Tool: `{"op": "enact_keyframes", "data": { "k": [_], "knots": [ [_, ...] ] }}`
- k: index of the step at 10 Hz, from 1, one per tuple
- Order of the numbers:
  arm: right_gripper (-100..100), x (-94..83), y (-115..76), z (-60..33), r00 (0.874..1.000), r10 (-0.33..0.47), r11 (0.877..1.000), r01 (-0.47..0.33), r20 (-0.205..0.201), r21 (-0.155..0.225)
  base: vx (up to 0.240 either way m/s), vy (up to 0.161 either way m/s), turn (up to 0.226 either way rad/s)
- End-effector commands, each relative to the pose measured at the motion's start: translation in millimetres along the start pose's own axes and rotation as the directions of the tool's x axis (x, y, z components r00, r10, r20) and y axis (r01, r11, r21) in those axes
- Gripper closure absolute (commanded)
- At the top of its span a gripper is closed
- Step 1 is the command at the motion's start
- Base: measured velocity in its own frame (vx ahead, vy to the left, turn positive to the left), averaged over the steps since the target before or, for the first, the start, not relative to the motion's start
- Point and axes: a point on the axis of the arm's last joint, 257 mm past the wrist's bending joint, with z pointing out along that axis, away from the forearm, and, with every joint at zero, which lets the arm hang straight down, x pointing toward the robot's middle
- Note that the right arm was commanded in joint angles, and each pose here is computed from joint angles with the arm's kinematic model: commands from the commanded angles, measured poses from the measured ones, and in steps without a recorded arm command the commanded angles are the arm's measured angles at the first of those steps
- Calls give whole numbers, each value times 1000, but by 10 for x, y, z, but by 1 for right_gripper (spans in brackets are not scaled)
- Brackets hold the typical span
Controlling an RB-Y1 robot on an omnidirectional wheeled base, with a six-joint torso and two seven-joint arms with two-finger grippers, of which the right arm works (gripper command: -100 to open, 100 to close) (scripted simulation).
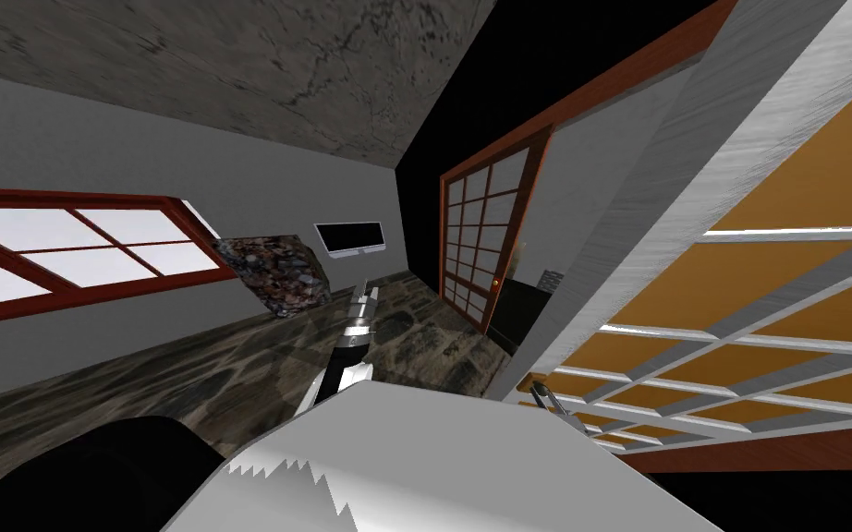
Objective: Pull the door open
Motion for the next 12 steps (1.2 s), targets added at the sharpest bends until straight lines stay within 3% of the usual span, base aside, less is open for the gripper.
{"op": "enact_keyframes", "data": {
  "k": [1,5,12],
  "knots": [
    [100,47,11,-10,1000,0,1000,0,-16,12,-194,-58,128],
    [100,7,-5,-52,1000,2,1000,-2,-2,26,-154,-35,92],
    [100,46,23,-45,1000,0,999,1,-15,52,-201,-50,137]
  ]
}}
